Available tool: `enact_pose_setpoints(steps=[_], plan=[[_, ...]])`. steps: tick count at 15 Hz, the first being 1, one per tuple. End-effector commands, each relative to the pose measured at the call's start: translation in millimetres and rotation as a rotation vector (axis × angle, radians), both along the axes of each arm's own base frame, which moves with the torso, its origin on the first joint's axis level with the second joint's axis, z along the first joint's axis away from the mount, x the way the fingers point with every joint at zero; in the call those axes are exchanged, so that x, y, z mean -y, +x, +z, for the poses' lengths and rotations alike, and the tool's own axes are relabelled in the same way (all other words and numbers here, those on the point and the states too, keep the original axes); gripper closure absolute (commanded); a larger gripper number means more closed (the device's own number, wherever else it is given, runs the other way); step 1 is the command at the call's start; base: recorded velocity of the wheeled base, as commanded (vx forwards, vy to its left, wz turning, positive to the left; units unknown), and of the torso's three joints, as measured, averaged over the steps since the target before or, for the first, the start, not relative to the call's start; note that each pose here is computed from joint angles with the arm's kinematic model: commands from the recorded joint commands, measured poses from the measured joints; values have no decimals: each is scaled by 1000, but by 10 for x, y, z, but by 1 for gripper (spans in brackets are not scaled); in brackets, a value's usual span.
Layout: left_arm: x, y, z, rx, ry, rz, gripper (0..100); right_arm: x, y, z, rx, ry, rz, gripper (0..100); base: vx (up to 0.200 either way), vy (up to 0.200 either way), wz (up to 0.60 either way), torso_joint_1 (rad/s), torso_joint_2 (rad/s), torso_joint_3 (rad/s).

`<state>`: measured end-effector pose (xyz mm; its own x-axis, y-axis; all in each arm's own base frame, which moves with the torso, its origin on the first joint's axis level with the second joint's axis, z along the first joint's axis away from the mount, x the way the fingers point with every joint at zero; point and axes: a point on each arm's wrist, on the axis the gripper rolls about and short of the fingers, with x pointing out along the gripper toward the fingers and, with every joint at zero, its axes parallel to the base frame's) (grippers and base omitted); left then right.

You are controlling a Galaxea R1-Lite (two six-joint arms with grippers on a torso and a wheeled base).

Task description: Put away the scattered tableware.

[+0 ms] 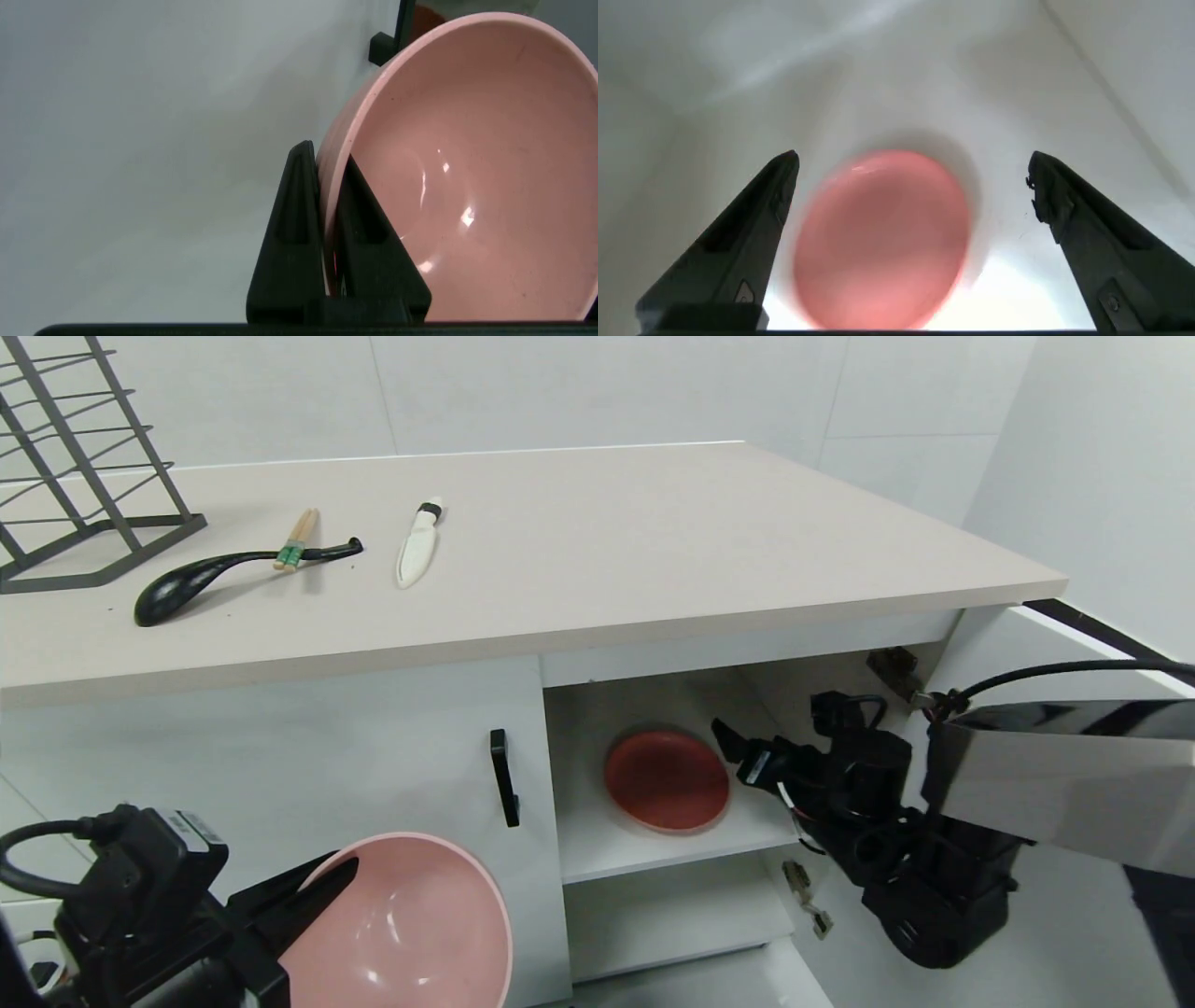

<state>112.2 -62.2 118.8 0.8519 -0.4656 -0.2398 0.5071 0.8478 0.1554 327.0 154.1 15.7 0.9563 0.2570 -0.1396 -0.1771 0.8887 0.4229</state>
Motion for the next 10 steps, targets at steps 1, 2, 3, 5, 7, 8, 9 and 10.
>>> enact_pose_setpoints(steps=[1,2,3,5,7,8,9,10], plan=[[12,-7,5,4,-2,-11,100,185,-887,820,85,36,69,0,0,0,0,0,0,0],[28,-18,-1,-1,1,-26,100,207,-1049,830,69,28,94,0,0,0,0,0,0,0],[60,-37,-1,-1,1,-55,100,208,-1179,797,42,13,122,0,0,0,0,0,0,0],[87,-56,-5,-4,3,-80,100,169,-1338,771,25,-20,175,0,0,0,0,0,0,0],[103,-47,10,6,-5,-87,100,195,-1383,750,15,-41,177,0,0,0,0,0,0,0],[156,-17,48,15,-12,-106,100,216,-1412,732,3,-48,177,0,0,0,0,0,0,0],[277,35,84,15,-14,-152,100,228,-1434,714,-7,-54,181,0,0,0,0,0,0,0],[374,95,87,7,-5,-177,100,243,-1448,704,-14,-59,178,0,0,0,0,0,0,0]])
